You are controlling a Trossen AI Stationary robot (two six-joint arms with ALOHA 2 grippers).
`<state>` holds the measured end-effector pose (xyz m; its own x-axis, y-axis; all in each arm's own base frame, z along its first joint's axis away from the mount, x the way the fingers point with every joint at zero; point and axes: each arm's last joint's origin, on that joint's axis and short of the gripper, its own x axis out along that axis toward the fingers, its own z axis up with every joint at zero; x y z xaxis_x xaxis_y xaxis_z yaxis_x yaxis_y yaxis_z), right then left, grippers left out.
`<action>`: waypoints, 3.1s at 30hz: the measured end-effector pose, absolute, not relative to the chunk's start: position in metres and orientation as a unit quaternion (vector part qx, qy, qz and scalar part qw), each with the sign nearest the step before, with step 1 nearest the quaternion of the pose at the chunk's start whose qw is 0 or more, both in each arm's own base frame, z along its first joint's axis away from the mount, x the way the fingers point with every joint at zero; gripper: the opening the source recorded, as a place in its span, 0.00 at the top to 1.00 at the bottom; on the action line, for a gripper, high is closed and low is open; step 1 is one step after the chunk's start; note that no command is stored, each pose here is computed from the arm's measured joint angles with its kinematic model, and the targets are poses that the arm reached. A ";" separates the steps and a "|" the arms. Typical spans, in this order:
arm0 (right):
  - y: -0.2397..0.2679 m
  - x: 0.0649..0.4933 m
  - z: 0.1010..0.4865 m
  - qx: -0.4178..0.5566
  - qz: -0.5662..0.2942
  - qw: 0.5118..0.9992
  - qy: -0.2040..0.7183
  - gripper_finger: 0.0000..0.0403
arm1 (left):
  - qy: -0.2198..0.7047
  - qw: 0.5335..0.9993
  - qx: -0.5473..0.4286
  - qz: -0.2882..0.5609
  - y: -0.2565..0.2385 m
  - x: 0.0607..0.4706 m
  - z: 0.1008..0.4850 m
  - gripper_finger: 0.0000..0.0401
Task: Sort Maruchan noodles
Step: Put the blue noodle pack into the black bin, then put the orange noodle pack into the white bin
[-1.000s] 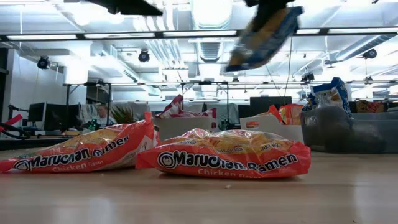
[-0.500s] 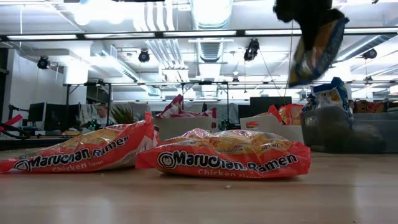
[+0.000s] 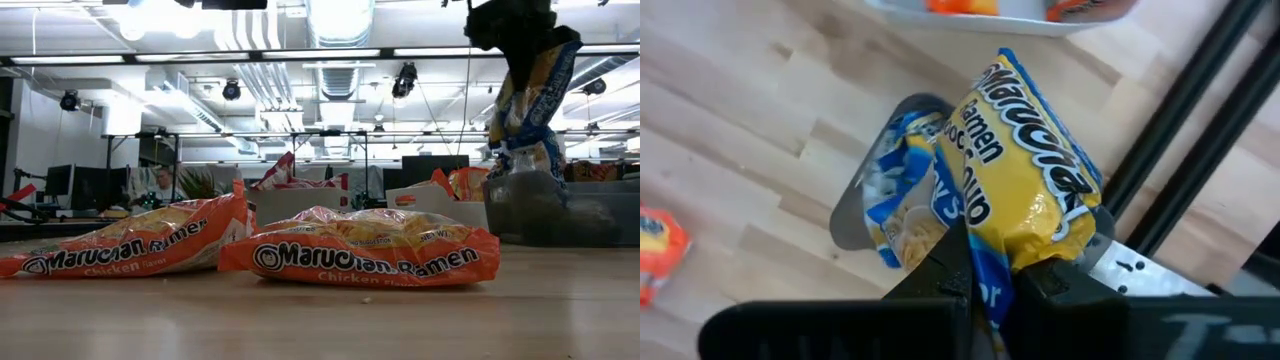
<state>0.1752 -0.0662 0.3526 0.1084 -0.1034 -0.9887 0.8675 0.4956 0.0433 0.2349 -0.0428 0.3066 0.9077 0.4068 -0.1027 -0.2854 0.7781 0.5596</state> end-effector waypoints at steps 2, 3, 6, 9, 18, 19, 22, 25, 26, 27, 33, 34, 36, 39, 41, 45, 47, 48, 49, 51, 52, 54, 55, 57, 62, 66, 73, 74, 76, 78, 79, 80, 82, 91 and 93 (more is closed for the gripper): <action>-0.069 0.167 0.356 0.355 -0.379 0.662 0.540 0.96 | 0.111 0.936 0.278 0.185 -0.043 0.235 0.306 0.81; -0.070 0.162 0.359 0.363 -0.385 0.662 0.531 0.96 | 0.111 0.936 0.278 0.185 -0.043 0.236 0.306 0.81; -0.070 0.152 0.363 0.378 -0.392 0.663 0.513 0.96 | 0.114 0.936 0.279 0.184 -0.043 0.237 0.304 0.81; -0.069 0.144 0.360 0.369 -0.383 0.669 0.519 0.96 | 0.116 0.935 0.280 0.184 -0.043 0.238 0.304 0.81; -0.066 0.134 0.320 0.373 -0.379 0.623 0.573 0.96 | 0.116 0.935 0.280 0.184 -0.043 0.238 0.304 0.81; -0.065 0.134 0.314 0.374 -0.378 0.614 0.583 0.96 | 0.116 0.935 0.280 0.184 -0.043 0.238 0.304 0.81; -0.064 0.132 0.293 0.383 -0.369 0.581 0.616 0.96 | 0.116 0.935 0.280 0.184 -0.043 0.238 0.304 0.81; -0.062 0.131 0.273 0.383 -0.369 0.550 0.644 0.96 | 0.116 0.935 0.280 0.184 -0.043 0.238 0.304 0.81; -0.062 0.130 0.268 0.382 -0.370 0.539 0.653 0.96 | 0.116 0.935 0.280 0.184 -0.043 0.238 0.304 0.81; -0.062 0.129 0.263 0.381 -0.371 0.530 0.661 0.96 | 0.116 0.935 0.280 0.184 -0.043 0.238 0.304 0.81; -0.062 0.129 0.241 0.371 -0.375 0.488 0.695 0.96 | 0.116 0.935 0.280 0.184 -0.043 0.238 0.304 0.81; -0.062 0.129 0.239 0.372 -0.371 0.483 0.700 0.96 | 0.116 0.935 0.280 0.184 -0.043 0.238 0.304 0.81; -0.061 0.131 0.234 0.379 -0.355 0.474 0.712 0.96 | 0.116 0.935 0.280 0.184 -0.043 0.238 0.304 0.81; -0.062 0.134 0.230 0.389 -0.336 0.461 0.723 0.96 | 0.115 0.935 0.280 0.184 -0.043 0.238 0.304 0.81; -0.062 0.136 0.228 0.385 -0.331 0.458 0.730 0.96 | 0.115 0.935 0.280 0.183 -0.043 0.238 0.304 0.81; -0.065 0.140 0.223 0.382 -0.332 0.454 0.734 0.96 | 0.115 0.935 0.280 0.183 -0.043 0.238 0.304 0.81; -0.066 0.144 0.218 0.382 -0.331 0.459 0.730 0.96 | 0.115 0.935 0.280 0.183 -0.043 0.238 0.304 0.81; -0.067 0.146 0.215 0.381 -0.331 0.465 0.727 0.96 | 0.115 0.935 0.280 0.183 -0.043 0.238 0.304 0.81; -0.069 0.148 0.212 0.377 -0.332 0.471 0.725 0.96 | 0.115 0.935 0.280 0.183 -0.043 0.238 0.304 0.81; -0.072 0.151 0.208 0.360 -0.338 0.478 0.727 0.96 | 0.115 0.935 0.280 0.183 -0.043 0.238 0.304 0.81; -0.073 0.153 0.206 0.351 -0.343 0.480 0.727 0.96 | 0.116 0.935 0.280 0.183 -0.043 0.238 0.304 0.81; -0.076 0.156 0.202 0.335 -0.352 0.485 0.727 0.96 | 0.115 0.935 0.280 0.183 -0.043 0.238 0.304 0.81; -0.077 0.158 0.201 0.329 -0.356 0.491 0.723 0.95 | 0.116 0.935 0.280 0.183 -0.043 0.238 0.304 0.81; -0.080 0.164 0.198 0.327 -0.356 0.512 0.710 0.94 | 0.116 0.935 0.280 0.183 -0.043 0.238 0.304 0.81; -0.084 0.176 0.193 0.354 -0.338 0.554 0.673 0.82 | 0.116 0.935 0.280 0.183 -0.043 0.237 0.304 0.81; -0.083 0.174 0.193 0.353 -0.338 0.540 0.685 0.71 | 0.118 0.935 0.281 0.183 -0.043 0.237 0.303 0.81; -0.077 0.164 0.207 0.356 -0.333 0.494 0.720 0.58 | 0.118 0.935 0.281 0.183 -0.043 0.237 0.303 0.81; -0.077 0.164 0.210 0.356 -0.333 0.494 0.720 0.57 | 0.118 0.935 0.281 0.183 -0.043 0.237 0.303 0.81; -0.078 0.166 0.216 0.358 -0.334 0.505 0.711 0.56 | 0.118 0.935 0.281 0.183 -0.043 0.237 0.303 0.81; -0.080 0.169 0.223 0.359 -0.334 0.519 0.700 0.55 | 0.117 0.935 0.281 0.183 -0.043 0.237 0.303 0.81; -0.080 0.170 0.226 0.360 -0.334 0.524 0.696 0.55 | 0.117 0.935 0.281 0.183 -0.043 0.237 0.303 0.81; -0.081 0.172 0.230 0.360 -0.334 0.531 0.691 0.55 | 0.117 0.935 0.280 0.183 -0.043 0.237 0.303 0.81; -0.082 0.175 0.238 0.361 -0.332 0.549 0.677 0.55 | 0.117 0.936 0.277 0.183 -0.043 0.237 0.303 0.81; -0.057 0.210 0.270 0.330 -0.264 0.724 0.546 0.56 | 0.133 0.944 0.242 0.183 -0.043 0.236 0.298 0.81; -0.045 0.219 0.274 0.317 -0.237 0.768 0.504 0.56 | 0.139 0.946 0.230 0.183 -0.042 0.236 0.296 0.81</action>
